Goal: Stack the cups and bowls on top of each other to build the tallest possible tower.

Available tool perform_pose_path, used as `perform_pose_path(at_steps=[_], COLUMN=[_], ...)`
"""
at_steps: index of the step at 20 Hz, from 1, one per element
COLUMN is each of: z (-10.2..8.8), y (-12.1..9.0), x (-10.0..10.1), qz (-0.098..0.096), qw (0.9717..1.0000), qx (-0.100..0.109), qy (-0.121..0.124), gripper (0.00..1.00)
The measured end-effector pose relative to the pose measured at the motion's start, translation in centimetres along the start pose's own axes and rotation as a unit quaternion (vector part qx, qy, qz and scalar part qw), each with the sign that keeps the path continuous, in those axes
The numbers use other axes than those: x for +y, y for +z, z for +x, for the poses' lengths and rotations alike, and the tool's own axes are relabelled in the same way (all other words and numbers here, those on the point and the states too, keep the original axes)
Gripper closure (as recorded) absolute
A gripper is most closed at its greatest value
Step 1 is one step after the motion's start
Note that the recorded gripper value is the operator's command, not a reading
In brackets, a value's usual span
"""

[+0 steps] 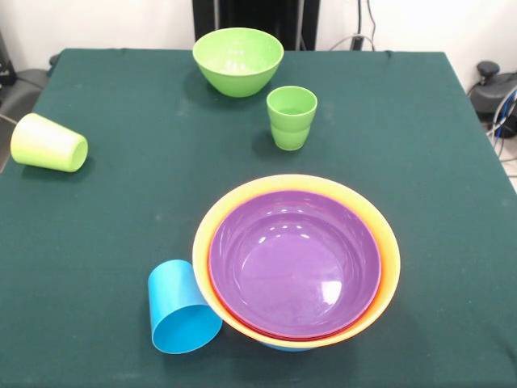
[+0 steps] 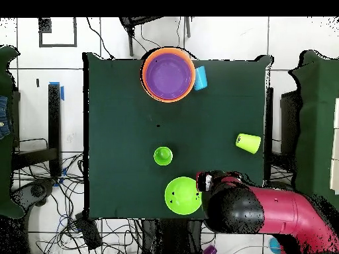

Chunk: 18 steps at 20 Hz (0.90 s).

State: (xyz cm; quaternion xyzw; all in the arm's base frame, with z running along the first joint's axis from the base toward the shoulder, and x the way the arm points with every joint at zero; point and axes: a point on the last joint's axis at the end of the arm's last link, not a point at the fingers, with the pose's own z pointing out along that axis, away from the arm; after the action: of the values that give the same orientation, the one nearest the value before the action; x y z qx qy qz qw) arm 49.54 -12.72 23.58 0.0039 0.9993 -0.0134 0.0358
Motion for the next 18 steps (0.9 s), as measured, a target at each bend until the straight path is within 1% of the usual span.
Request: perform_pose_path(at_steps=[2, 3, 5, 11, 14, 18], z=[-0.7, -1.4, -2.1, -4.0, -5.3, -6.4], y=[-0.3, -0.6, -0.9, -1.9, -2.7, -3.3], x=[0.3, 0.7, 0.8, 0.7, 0.5, 0.4], qz=[0.002, 0.004, 0.004, 0.007, 0.008, 0.011], qw=[1.0, 0.9999, 0.9998, 0.9993, 0.9987, 0.998], qx=[-0.006, -0.012, -0.018, -0.037, -0.05, -0.061], qy=[-0.004, -0.007, -0.008, -0.004, 0.0, 0.001], gripper=[0.0, 0.0, 0.0, 0.0, 0.0, 0.0])
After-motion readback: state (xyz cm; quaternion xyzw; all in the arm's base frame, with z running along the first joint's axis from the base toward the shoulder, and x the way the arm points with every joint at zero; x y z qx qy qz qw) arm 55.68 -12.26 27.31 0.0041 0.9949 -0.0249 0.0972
